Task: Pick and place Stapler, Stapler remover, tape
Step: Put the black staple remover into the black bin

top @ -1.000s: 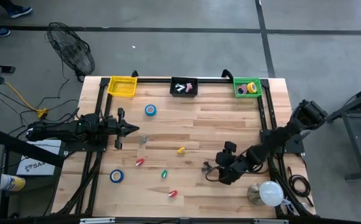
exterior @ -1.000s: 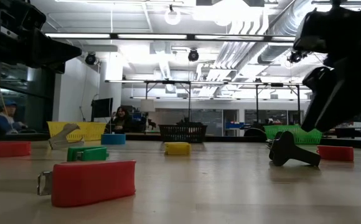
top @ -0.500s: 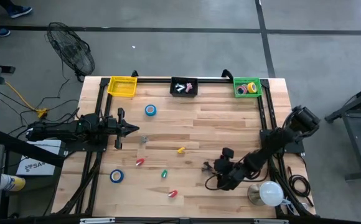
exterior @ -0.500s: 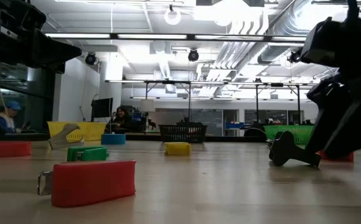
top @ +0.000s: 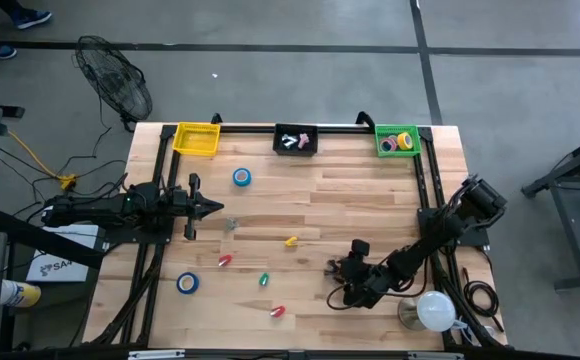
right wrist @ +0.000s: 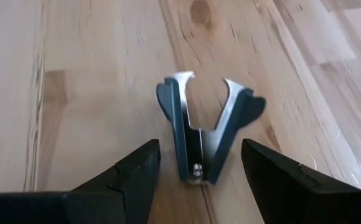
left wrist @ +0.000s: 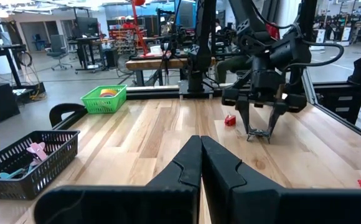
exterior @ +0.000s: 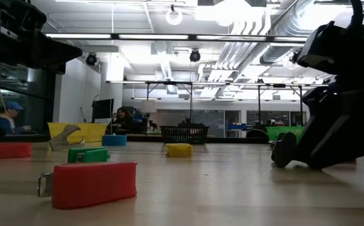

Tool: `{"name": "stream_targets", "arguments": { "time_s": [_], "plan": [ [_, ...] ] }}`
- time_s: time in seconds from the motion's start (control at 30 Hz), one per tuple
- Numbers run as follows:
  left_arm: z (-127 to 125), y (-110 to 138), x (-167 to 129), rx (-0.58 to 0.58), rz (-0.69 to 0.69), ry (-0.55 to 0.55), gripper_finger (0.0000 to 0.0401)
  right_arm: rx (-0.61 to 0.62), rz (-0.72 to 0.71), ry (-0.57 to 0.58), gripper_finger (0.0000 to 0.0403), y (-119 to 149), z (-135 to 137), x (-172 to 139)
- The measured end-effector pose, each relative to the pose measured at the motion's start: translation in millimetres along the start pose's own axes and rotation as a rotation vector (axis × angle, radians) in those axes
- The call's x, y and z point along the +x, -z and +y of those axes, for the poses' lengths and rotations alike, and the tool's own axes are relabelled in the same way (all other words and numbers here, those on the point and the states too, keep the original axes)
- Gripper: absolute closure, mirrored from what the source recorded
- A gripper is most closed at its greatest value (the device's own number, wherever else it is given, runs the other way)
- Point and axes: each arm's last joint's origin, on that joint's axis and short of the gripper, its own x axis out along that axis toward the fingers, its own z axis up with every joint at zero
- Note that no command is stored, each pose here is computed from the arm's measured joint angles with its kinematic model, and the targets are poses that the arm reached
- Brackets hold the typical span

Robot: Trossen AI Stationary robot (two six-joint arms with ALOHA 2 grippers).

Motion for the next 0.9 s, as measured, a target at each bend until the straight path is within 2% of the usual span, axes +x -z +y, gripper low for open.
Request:
{"name": "stream_targets", "arguments": {
  "time_s": [0.3,0.7,0.9],
  "plan": [
    [0.0,0.0,0.0,0.000,0.000,-0.001,0.0400,-0.003,-0.021,-0.003,0.0195,-5.7,-4.0,12.7],
    [0.0,-0.1,0.0,0.000,0.000,0.000,0.0400,-0.083,-0.032,-0.040,0.0322,-18.0,-10.2,20.8],
    [0.0,0.1,0.0,0.000,0.000,0.000,0.0400,-0.137,-0.027,-0.032,0.0323,-37.6,-24.4,32.3]
  ]
}}
